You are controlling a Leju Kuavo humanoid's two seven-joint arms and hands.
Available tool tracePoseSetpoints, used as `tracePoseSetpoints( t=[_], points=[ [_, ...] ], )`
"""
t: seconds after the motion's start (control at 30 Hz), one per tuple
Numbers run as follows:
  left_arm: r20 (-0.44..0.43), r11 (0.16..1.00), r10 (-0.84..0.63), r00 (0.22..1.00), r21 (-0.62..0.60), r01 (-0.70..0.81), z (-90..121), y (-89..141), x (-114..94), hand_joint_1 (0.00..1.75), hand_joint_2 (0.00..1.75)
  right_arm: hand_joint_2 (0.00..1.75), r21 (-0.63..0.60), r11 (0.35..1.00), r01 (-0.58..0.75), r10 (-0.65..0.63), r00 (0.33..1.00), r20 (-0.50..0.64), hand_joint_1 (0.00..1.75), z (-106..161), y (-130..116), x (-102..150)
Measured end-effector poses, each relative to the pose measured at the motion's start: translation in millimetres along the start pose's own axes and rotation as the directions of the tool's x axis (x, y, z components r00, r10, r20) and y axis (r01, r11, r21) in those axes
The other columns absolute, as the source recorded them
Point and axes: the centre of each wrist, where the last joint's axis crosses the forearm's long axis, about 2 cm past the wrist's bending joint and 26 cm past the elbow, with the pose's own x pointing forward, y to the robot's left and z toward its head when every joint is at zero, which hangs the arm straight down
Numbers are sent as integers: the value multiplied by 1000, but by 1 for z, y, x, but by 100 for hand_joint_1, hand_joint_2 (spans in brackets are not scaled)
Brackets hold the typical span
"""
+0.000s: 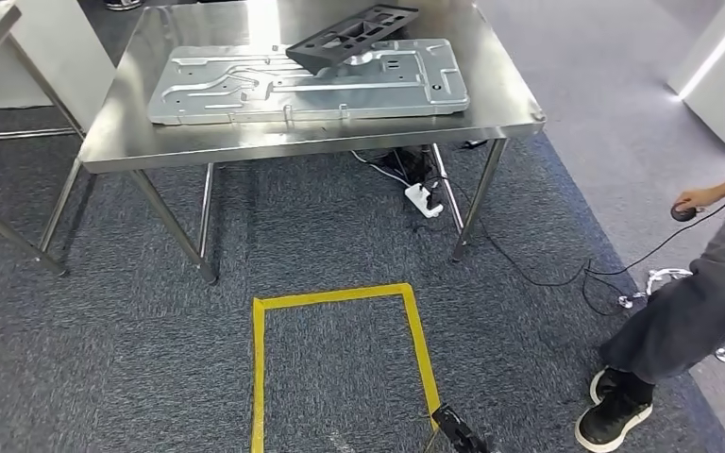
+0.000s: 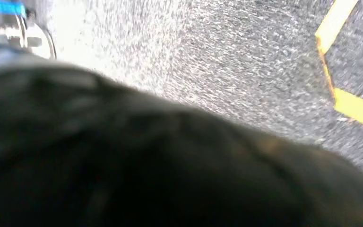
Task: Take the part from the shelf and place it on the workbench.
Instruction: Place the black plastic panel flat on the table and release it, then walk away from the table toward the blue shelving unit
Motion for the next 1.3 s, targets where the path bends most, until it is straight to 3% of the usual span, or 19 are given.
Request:
tracePoseSetpoints(
  t=[0.53, 1.3],
  points=[
    [-26, 1000, -3, 1000, -22, 2, 0, -2, 0, 0, 0, 0, 54, 995, -88, 85, 995, 42, 0, 5, 21, 10],
    [-23, 1000, -6, 1000, -29, 5, 1, -4, 2, 0, 0, 0, 78, 989, -125, 122, 992, 41, 0, 8, 26, 5]
  ],
)
